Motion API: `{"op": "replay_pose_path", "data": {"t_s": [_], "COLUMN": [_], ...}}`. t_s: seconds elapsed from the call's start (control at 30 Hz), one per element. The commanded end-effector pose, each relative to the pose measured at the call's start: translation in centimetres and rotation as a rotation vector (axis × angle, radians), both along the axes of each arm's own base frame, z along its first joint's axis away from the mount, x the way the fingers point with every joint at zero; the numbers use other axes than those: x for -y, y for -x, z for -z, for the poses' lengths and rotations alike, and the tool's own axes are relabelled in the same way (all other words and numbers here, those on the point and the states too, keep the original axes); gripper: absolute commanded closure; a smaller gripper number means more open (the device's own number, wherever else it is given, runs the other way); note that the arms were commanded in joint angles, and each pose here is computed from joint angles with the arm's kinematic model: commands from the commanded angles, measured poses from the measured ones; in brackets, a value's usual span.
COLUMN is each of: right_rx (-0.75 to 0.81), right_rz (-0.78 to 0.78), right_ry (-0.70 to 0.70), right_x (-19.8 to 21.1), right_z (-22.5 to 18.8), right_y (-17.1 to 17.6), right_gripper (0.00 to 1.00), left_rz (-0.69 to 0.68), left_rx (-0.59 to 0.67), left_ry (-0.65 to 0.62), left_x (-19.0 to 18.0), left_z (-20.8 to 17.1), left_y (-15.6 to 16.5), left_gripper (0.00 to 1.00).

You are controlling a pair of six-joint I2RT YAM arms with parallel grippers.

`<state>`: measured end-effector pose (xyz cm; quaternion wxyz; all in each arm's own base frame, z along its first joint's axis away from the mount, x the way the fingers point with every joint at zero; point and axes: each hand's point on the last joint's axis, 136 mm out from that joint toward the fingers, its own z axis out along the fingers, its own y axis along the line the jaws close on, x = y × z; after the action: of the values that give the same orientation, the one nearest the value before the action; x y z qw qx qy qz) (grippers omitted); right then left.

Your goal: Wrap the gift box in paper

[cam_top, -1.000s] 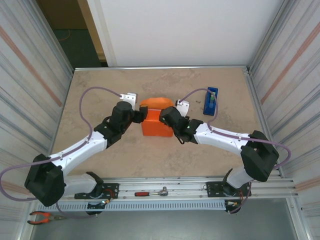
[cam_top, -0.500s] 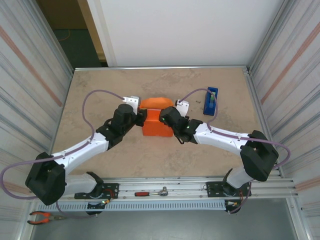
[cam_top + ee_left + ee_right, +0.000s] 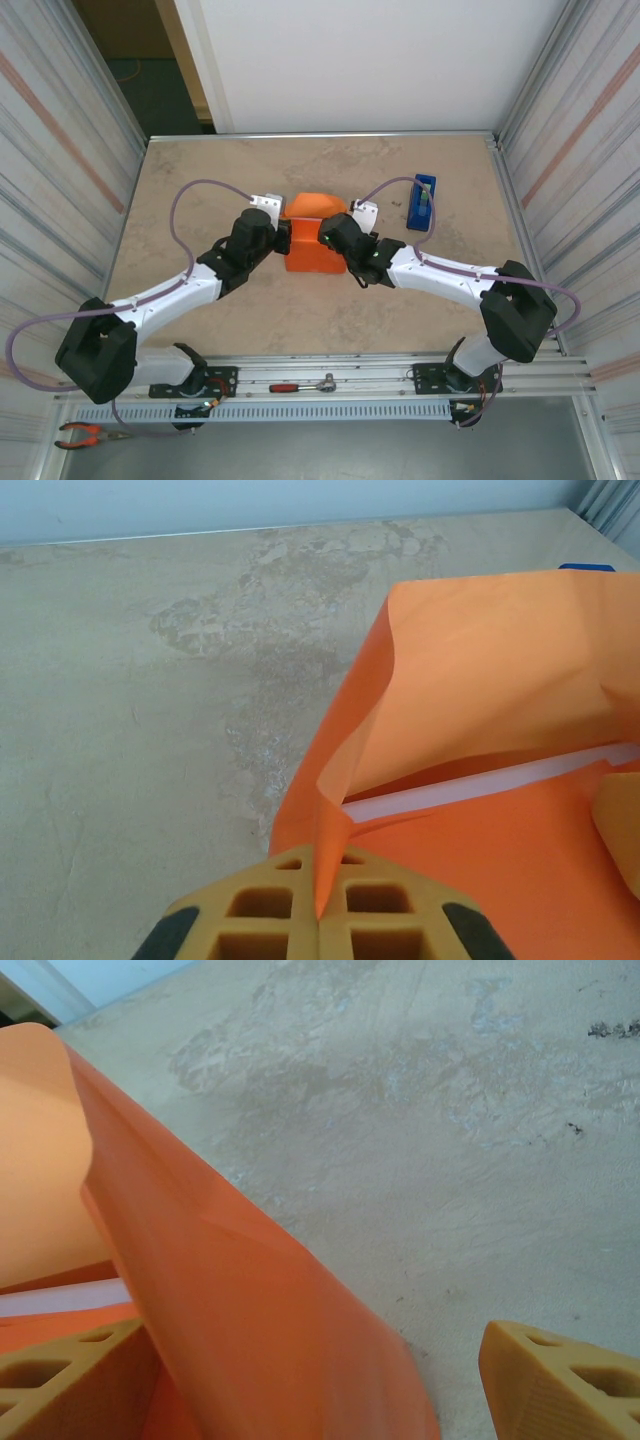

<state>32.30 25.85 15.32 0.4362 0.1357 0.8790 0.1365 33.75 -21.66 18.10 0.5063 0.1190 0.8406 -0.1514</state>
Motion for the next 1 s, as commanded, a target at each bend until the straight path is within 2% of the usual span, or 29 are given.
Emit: {"op": "replay_pose_path", "data": {"t_s": [0.0, 0.07, 0.13, 0.2, 0.43, 0.67, 0.8, 0.97], "right_rx": [-0.140, -0.141, -0.141, -0.144, -0.143, -0.129, -0.084, 0.026], "right_rz": [-0.018, -0.019, -0.019, -0.023, -0.032, -0.050, -0.080, -0.048], "right_ry": [0.163, 0.165, 0.163, 0.163, 0.165, 0.151, 0.103, 0.044], "right_x": [1.9, 1.9, 1.8, 1.8, 1.5, 1.4, 1.1, 3.1], "right_z": [4.7, 4.7, 4.7, 4.7, 4.4, 3.1, -0.1, -5.3], "right_y": [2.0, 2.1, 2.1, 2.1, 2.0, 1.6, 1.1, 1.3], "right_gripper": [0.19, 0.19, 0.19, 0.19, 0.19, 0.19, 0.18, 0.17], "left_rz": [0.010, 0.020, 0.029, 0.040, 0.074, 0.050, 0.033, 0.029], "left_rx": [0.040, 0.044, 0.045, 0.047, 0.026, 0.002, -0.008, -0.019], "left_ry": [0.025, 0.039, 0.053, 0.062, 0.054, -0.034, -0.063, -0.085], "left_x": [0.5, 0.7, 0.9, 1.2, 2.4, 2.4, 2.2, 2.2], "left_z": [-1.6, -1.8, -2.0, -2.1, -1.2, 0.9, 1.5, 2.0], "left_y": [-0.3, -0.2, -0.1, 0.0, -0.2, -0.3, -0.1, 0.1], "left_gripper": [0.81, 0.59, 0.47, 0.41, 0.36, 0.36, 0.38, 0.40]}}
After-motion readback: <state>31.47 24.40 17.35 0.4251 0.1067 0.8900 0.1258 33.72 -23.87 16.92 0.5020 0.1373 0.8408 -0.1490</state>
